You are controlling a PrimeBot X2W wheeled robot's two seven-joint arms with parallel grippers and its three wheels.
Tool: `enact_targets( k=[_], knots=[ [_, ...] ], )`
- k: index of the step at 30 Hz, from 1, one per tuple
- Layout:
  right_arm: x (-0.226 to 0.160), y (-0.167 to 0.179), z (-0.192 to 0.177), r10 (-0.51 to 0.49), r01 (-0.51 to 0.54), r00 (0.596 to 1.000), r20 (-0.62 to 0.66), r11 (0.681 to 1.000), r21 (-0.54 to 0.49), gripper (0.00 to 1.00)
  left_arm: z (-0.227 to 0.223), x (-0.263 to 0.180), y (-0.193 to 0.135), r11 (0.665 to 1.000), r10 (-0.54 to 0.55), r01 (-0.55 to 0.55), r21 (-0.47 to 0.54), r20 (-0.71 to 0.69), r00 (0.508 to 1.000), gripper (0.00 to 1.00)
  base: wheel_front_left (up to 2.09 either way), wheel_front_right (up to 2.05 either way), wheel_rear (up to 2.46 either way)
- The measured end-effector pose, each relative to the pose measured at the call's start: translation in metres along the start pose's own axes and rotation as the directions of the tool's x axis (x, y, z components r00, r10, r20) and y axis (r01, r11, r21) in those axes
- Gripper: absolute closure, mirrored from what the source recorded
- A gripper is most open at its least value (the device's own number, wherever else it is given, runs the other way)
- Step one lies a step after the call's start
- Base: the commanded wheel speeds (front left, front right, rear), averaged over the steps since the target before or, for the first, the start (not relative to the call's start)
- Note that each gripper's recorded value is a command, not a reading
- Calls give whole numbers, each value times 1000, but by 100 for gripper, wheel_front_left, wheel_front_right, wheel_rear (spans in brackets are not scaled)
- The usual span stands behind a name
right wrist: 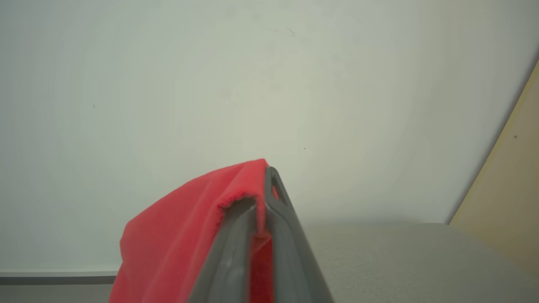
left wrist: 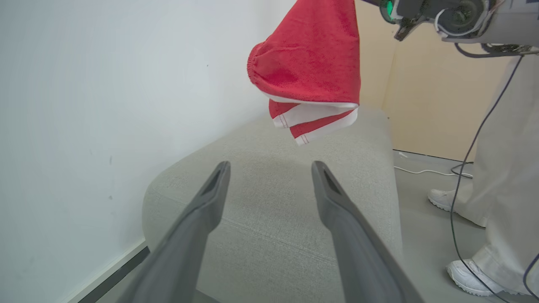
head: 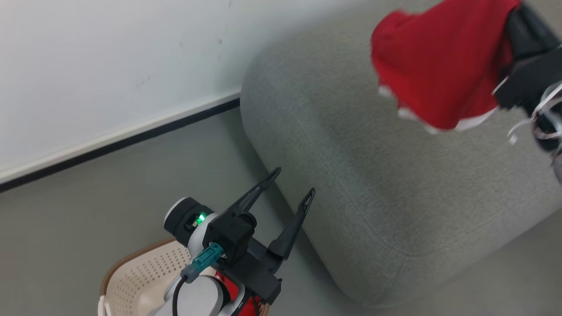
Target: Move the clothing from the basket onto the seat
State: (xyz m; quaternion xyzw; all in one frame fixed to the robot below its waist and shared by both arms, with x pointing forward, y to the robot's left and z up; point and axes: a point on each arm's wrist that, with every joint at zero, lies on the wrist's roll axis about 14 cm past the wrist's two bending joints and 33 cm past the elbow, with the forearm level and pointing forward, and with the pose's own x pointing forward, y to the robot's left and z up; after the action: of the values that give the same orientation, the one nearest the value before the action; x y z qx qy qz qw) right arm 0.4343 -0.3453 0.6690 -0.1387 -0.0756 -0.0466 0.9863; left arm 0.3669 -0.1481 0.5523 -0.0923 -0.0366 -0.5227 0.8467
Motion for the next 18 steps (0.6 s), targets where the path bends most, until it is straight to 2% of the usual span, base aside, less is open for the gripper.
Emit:
enact_targets(
  k=[3,9,18],
  knots=[
    [23,-14,8,-54,53,998,11,998,43,100,5,0,13,1000,15,-15,15,18,1000,0,0,0,0],
    [68,-25,12,-101,101,995,12,995,24,100,10,-4,39,998,46,-48,43,44,998,0,0,0,0],
    [119,-16,-30,-138,141,989,-55,989,52,100,-4,-14,76,995,86,-88,56,31,996,0,0,0,0]
  ],
)
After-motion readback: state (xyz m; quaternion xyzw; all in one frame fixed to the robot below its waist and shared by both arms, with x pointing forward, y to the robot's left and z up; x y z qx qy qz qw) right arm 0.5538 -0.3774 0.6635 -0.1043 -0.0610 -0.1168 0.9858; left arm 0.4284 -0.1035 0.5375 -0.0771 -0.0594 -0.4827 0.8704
